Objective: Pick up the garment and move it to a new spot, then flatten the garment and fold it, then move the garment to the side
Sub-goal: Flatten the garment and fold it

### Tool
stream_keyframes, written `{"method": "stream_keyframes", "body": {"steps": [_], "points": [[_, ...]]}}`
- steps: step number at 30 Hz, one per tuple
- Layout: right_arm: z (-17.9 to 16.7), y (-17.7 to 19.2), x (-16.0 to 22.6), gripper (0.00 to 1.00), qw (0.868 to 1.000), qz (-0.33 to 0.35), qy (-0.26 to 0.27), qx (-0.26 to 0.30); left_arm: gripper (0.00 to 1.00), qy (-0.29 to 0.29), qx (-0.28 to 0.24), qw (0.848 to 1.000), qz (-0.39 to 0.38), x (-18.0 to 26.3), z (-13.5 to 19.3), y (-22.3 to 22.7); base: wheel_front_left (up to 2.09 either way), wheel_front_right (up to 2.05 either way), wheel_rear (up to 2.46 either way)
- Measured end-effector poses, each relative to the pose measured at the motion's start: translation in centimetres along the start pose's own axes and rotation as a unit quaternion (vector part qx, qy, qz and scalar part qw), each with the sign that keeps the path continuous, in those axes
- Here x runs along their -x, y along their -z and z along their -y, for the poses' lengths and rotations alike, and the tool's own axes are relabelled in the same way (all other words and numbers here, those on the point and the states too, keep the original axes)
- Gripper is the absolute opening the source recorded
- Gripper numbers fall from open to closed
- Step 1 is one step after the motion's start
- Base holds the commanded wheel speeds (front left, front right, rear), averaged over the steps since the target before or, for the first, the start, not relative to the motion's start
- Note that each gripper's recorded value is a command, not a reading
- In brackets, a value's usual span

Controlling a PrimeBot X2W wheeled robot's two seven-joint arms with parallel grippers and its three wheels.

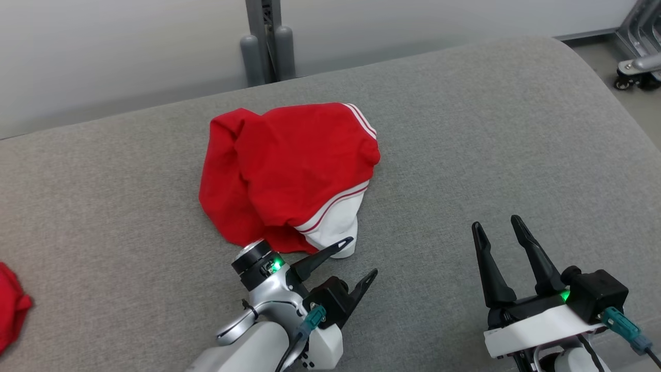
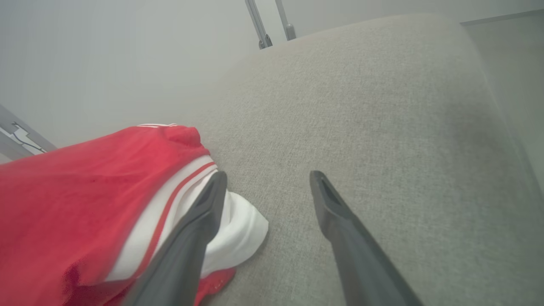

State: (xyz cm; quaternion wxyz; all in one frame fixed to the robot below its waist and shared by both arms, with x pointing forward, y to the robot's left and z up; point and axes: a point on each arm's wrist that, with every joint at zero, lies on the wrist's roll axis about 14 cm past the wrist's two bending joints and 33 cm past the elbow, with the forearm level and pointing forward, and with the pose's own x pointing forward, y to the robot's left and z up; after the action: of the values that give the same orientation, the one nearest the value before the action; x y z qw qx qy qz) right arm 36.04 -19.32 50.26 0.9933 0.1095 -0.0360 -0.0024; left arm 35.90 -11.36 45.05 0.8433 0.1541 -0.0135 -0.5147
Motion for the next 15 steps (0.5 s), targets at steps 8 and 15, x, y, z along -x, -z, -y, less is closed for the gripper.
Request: {"method": "stream_keyframes", "body": {"steps": [8,15], "points": [[1.7,0.1,0.4,1.0,1.0,-0.005,0.028,0.003,1.0,0.02,-0.004,0.996,-0.081,-1.1,-0.5,5.2,0.0,0.0,0.0],[2.8,0.1,0.7,1.0,0.999,-0.007,0.046,0.005,1.0,0.0,0.001,0.99,-0.141,-1.5,-1.9,8.3,0.0,0.0,0.0]]}}
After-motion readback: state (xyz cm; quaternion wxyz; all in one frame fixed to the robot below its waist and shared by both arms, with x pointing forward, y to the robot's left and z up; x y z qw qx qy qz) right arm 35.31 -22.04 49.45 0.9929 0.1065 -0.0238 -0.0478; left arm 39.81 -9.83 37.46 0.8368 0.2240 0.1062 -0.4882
